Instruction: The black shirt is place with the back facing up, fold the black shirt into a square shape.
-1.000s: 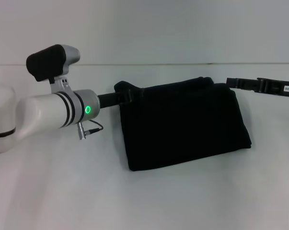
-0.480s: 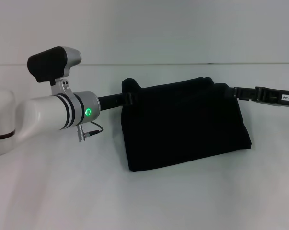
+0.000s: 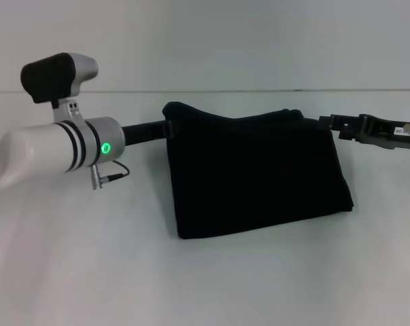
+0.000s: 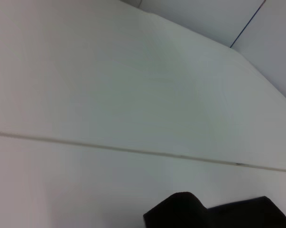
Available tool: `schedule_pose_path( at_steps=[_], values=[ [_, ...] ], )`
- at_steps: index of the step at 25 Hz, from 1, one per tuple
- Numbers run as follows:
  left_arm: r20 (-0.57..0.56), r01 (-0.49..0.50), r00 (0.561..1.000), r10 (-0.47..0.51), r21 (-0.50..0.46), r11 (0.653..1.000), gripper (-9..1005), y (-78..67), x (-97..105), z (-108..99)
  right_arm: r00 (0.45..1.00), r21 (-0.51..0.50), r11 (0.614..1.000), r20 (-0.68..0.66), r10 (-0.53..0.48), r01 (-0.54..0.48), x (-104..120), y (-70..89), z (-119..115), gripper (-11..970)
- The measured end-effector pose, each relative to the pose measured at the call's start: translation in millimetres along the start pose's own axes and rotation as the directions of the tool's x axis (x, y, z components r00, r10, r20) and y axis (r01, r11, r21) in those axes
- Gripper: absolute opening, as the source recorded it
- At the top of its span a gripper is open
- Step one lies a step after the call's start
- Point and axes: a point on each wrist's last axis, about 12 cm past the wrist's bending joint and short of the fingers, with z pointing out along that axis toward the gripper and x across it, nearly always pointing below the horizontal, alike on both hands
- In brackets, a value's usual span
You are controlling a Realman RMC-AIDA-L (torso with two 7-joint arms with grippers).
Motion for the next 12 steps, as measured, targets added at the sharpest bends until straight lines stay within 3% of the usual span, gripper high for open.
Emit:
schedule_pose_path(
  at_steps=[2, 12],
  values=[
    [0.002, -0.012, 1.0, 0.012, -0.002, 1.0, 5, 3.2, -3.7, -2.3, 1.0, 0.009, 1.0, 0.002, 0.029, -0.029, 0.5, 0.5, 4.4, 776],
    [0.008, -0.073, 0.997, 0.073, -0.003, 0.997, 1, 7.2, -17.0, -6.7, 0.994, 0.044, 0.993, 0.014, 0.111, -0.112, 7.5, 4.0, 25.3, 776]
  ],
)
